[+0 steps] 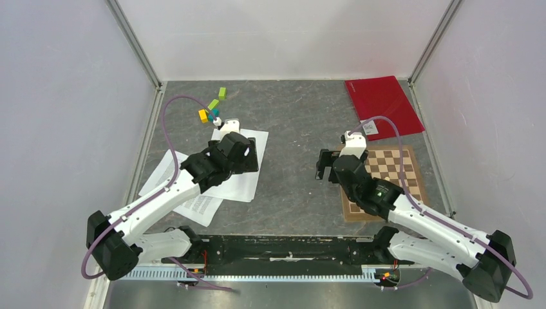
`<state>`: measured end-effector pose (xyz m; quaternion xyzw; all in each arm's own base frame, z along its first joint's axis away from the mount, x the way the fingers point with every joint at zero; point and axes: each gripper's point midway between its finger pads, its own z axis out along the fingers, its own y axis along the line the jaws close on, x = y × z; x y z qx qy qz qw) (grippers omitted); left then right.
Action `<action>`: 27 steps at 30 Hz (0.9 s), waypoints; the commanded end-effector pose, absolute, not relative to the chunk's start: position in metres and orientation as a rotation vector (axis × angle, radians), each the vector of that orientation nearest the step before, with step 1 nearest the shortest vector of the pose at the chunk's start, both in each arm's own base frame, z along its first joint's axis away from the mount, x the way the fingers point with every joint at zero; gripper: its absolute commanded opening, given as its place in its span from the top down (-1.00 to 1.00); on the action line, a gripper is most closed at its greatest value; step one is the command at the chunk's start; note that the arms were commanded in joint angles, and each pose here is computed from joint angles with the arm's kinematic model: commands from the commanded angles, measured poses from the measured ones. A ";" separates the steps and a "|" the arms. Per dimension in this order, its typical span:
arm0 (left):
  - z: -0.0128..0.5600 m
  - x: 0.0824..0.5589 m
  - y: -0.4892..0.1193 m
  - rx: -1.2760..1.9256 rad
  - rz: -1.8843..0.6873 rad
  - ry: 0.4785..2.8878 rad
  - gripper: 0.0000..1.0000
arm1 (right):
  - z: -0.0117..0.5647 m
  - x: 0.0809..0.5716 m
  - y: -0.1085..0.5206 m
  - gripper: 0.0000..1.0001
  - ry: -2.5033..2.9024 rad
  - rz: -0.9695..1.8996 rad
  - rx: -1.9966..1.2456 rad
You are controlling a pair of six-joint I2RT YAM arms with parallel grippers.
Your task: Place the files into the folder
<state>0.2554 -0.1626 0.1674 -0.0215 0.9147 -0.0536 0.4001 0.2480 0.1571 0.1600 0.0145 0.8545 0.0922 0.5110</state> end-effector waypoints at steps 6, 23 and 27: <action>0.196 0.250 -0.186 0.028 -0.331 2.308 -1.00 | 0.202 0.310 0.121 -0.97 1.954 0.172 0.260; 0.201 0.263 -0.215 0.107 -0.472 2.356 -0.99 | 0.116 0.425 -0.018 -0.97 1.905 0.286 0.795; 0.199 0.268 -0.219 0.084 -0.489 2.364 -0.98 | 0.113 0.453 -0.053 -0.97 1.844 0.217 0.829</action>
